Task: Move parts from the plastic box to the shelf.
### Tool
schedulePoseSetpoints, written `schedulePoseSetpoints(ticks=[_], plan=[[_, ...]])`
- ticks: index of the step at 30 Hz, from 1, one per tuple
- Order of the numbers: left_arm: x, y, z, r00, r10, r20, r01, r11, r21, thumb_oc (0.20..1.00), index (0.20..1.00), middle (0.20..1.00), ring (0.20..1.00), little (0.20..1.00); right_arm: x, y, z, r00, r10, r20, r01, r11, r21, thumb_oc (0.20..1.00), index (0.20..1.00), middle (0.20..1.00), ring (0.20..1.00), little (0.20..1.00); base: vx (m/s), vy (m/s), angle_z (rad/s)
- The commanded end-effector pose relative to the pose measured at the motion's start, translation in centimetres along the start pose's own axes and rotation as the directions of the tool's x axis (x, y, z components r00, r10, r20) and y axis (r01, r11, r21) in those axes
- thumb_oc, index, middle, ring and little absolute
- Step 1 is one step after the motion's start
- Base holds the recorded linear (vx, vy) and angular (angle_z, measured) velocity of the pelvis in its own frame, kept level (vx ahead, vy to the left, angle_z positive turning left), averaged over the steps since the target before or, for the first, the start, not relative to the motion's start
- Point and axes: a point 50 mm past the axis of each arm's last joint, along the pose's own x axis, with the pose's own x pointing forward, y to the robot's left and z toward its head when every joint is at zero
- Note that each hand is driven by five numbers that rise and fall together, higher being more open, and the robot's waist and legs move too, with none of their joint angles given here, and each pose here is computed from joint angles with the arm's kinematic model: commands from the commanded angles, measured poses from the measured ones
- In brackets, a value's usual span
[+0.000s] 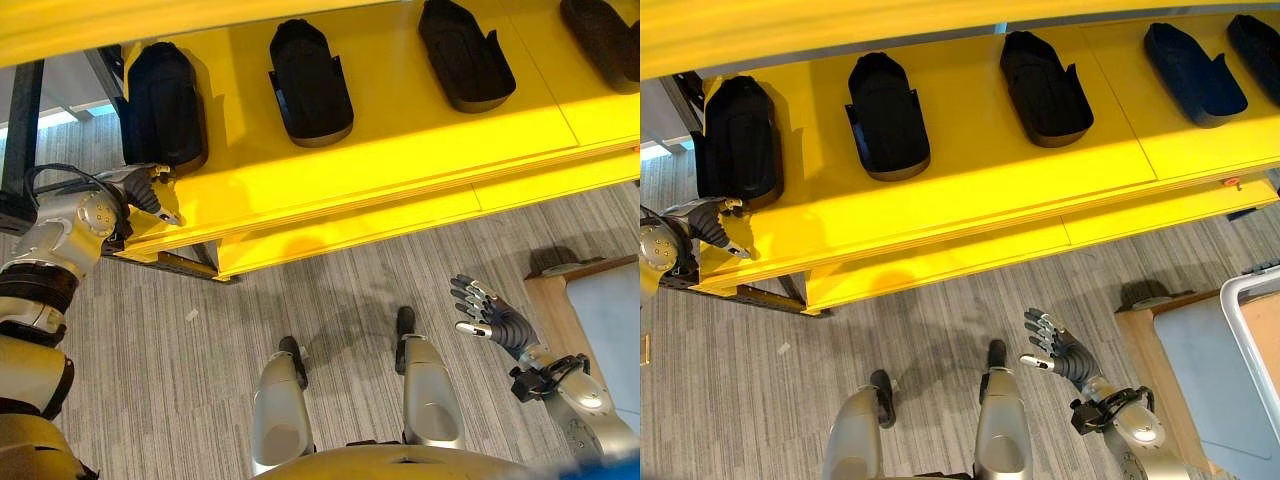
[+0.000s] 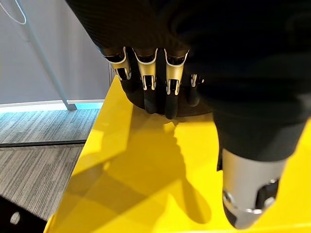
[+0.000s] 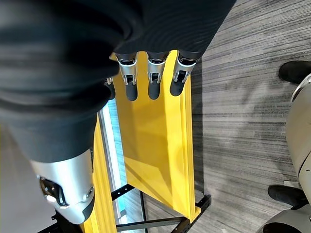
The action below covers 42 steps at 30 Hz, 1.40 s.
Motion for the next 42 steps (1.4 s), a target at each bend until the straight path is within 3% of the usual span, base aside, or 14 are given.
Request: schedulePoseSetpoints(ticks=[1,20,34,36,38,40,42], plan=[[-1.0,3.2,-1.7,0.993,0.1,-0.055,-0.099,0.995,0.025,1.0,1.0,1.0,1.0,1.0,-1.1,0.0,1.1,0.999,0.011,0.05,-0.012,1.0,0.005,1.0,1.0,1.0,1.0,1.0,0.0,0.0,0.0],[-1.3,2.8,-0.1,0.994,0.099,0.048,-0.098,0.995,-0.03,1.0,1.0,1.0,1.0,1.0,-1.1,0.1,1.0,0.999,0.016,0.049,-0.017,1.0,0.009,1.0,1.0,1.0,1.0,1.0,0.0,0.0,0.0],[-6.9,-1.0,0.2,0.956,-0.003,0.293,0.072,0.972,-0.225,1.0,1.0,1.0,1.0,1.0,-1.0,0.1,1.5,0.996,0.017,0.093,-0.016,1.0,-0.003,1.0,1.0,1.0,1.0,1.0,0.01,-0.007,0.02],[-8.7,-3.1,0.4,0.923,0.002,0.386,0.171,0.895,-0.413,1.0,1.0,1.0,1.0,1.0,-0.8,0.2,2.0,0.991,0.018,0.13,-0.016,1.0,-0.015,1.0,1.0,1.0,1.0,1.0,0.03,-0.024,0.06],[-9.2,-3.4,0.9,0.904,0.013,0.428,0.207,0.862,-0.463,1.0,1.0,1.0,1.0,1.0,-0.8,0.2,2.3,0.99,0.02,0.143,-0.017,1.0,-0.02,1.0,1.0,1.0,1.0,1.0,0.03,-0.02,0.06],[-10.1,-5.5,1.6,0.86,0.095,0.502,0.31,0.684,-0.66,1.0,1.0,1.0,1.0,1.0,-0.3,0.4,3.3,0.978,0.023,0.206,-0.015,0.999,-0.038,1.0,1.0,1.0,1.0,1.0,0.04,-0.035,0.14],[-10.7,-7.0,2.7,0.821,0.14,0.554,0.4,0.553,-0.731,1.0,1.0,1.0,1.0,1.0,-0.2,0.4,3.6,0.972,0.011,0.236,-0.004,1.0,-0.031,1.0,1.0,1.0,1.0,1.0,0.02,-0.038,0.03]])
